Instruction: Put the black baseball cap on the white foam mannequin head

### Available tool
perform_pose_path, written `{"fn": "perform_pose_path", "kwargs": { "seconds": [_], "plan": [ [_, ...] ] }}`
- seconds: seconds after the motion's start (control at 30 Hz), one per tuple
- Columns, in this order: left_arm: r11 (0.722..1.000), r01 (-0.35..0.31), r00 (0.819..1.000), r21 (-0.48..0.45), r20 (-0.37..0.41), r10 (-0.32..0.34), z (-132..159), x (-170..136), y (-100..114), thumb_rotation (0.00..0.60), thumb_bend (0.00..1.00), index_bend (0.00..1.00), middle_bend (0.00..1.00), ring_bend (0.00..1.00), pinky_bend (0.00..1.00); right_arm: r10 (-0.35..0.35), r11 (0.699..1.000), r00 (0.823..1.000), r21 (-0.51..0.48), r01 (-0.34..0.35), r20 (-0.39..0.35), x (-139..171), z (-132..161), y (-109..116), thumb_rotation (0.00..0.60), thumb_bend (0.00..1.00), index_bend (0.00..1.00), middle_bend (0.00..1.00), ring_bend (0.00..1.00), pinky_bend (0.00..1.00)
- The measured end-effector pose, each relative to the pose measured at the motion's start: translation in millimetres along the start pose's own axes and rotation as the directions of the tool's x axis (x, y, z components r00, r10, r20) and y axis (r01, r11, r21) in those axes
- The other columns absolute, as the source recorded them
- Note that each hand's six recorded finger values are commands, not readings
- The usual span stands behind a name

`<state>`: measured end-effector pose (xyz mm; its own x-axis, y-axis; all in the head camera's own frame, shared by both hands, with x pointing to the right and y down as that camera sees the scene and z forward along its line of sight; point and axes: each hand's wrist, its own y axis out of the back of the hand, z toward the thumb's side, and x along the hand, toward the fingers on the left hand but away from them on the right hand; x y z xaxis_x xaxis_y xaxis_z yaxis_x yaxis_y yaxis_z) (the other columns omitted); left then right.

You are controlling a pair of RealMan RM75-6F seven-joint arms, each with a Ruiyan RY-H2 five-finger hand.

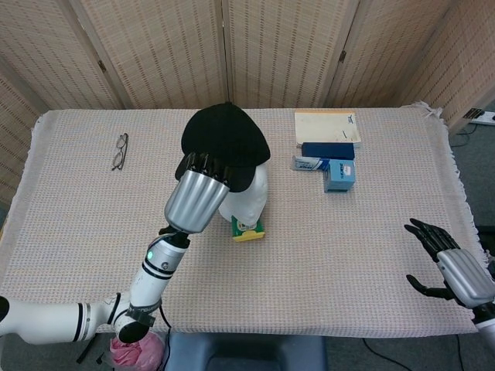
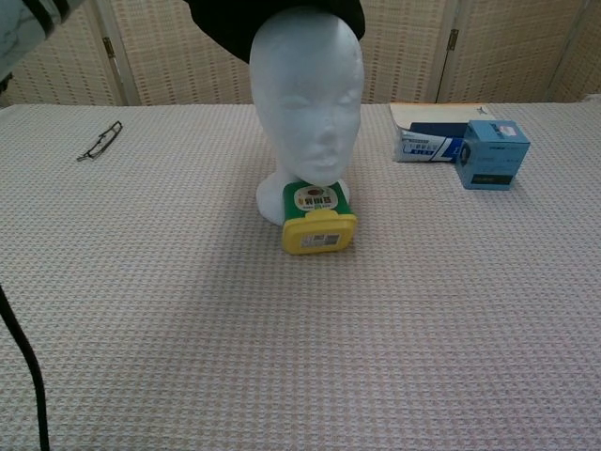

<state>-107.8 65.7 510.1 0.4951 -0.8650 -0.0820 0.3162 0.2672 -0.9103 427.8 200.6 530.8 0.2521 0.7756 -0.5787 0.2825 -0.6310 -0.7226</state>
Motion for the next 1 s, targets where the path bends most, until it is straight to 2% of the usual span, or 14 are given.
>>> {"fn": "perform_pose_path", "kwargs": {
  "seconds": [0.37,0.6,0.77,0.9,1.0],
  "plan": [
    [0.998,0.054,0.998,-0.042,0.043,-0.053,46.2,-30.3,-6.6,0.600,0.42,0.61,0.66,0.50,0.58,-0.029,1.000,0.999,-0.009,0.029,-0.034,15.1,4.8,5.8,0.600,0.26,0.00,0.00,0.00,0.00],
    [0.995,0.083,0.996,-0.057,0.044,-0.081,58.0,-41.2,-14.7,0.600,0.42,0.59,0.66,0.49,0.59,-0.043,0.999,0.998,-0.014,0.042,-0.037,20.2,3.8,8.7,0.600,0.26,0.00,0.00,0.00,0.00],
    [0.994,0.100,0.994,-0.052,0.057,-0.097,66.7,-52.0,-17.7,0.600,0.42,0.47,0.59,0.46,0.57,-0.039,0.999,0.998,-0.012,0.038,-0.042,19.7,5.3,7.3,0.600,0.26,0.00,0.00,0.00,0.00],
    [0.993,0.111,0.992,-0.031,0.058,-0.109,71.2,-56.1,-17.3,0.600,0.40,0.32,0.49,0.38,0.50,-0.043,0.999,0.998,-0.014,0.042,-0.039,19.7,5.0,7.9,0.600,0.26,0.00,0.00,0.00,0.00],
    [0.992,0.125,0.991,-0.031,0.058,-0.123,74.8,-59.0,-15.0,0.600,0.36,0.26,0.42,0.32,0.47,-0.045,0.999,0.998,-0.014,0.045,-0.038,19.9,4.6,8.3,0.600,0.26,0.00,0.00,0.00,0.00]
  ]
}}
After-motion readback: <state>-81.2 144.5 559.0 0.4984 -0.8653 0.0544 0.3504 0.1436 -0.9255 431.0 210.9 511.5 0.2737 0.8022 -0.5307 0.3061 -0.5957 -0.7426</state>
